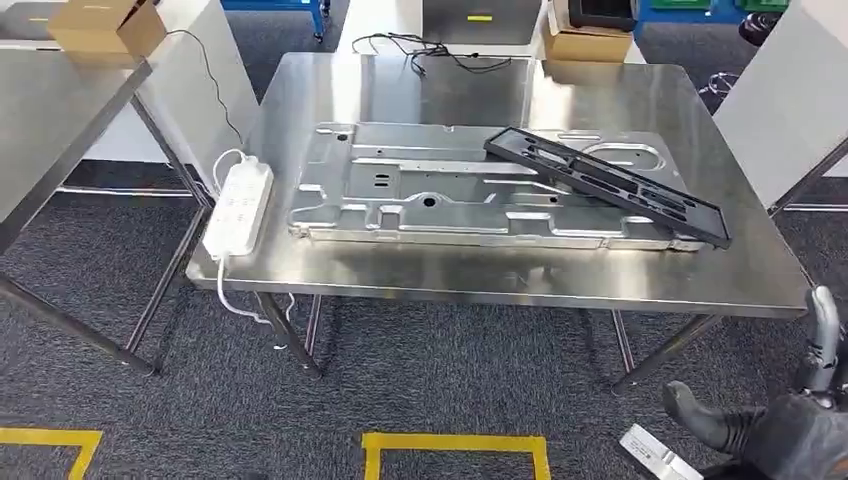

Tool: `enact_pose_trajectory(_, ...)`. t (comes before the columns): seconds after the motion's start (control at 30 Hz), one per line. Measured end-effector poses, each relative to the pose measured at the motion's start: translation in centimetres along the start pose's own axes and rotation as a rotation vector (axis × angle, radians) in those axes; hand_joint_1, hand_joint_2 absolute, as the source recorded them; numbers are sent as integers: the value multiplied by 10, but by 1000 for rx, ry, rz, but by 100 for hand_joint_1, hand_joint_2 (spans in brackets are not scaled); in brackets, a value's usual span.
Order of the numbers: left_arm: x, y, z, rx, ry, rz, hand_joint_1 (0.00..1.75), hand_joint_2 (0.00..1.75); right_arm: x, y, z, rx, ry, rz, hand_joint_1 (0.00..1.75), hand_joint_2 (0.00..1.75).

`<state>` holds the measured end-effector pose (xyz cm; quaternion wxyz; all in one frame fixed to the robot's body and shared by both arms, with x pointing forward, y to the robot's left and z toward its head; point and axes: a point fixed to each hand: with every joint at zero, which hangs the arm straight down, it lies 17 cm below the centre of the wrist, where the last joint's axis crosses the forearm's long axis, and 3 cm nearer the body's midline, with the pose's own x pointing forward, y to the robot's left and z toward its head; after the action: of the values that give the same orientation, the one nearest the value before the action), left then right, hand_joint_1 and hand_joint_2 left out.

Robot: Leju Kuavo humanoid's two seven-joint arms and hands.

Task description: Take the parts from the cabinet and place them on the table.

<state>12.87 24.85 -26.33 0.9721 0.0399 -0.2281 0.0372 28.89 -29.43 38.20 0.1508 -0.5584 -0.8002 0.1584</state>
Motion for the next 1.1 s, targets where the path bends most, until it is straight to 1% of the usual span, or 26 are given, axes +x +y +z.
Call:
enact_pose_trajectory(0.73, -1, 4, 0, 6, 2, -1, 0, 0, -2, -1, 1, -5, 23, -25, 0, 0)
enact_pose_trajectory(1.1, 5, 5, -2, 8, -7, -1, 0, 0, -4, -2, 0, -12, 33, -40, 0, 0)
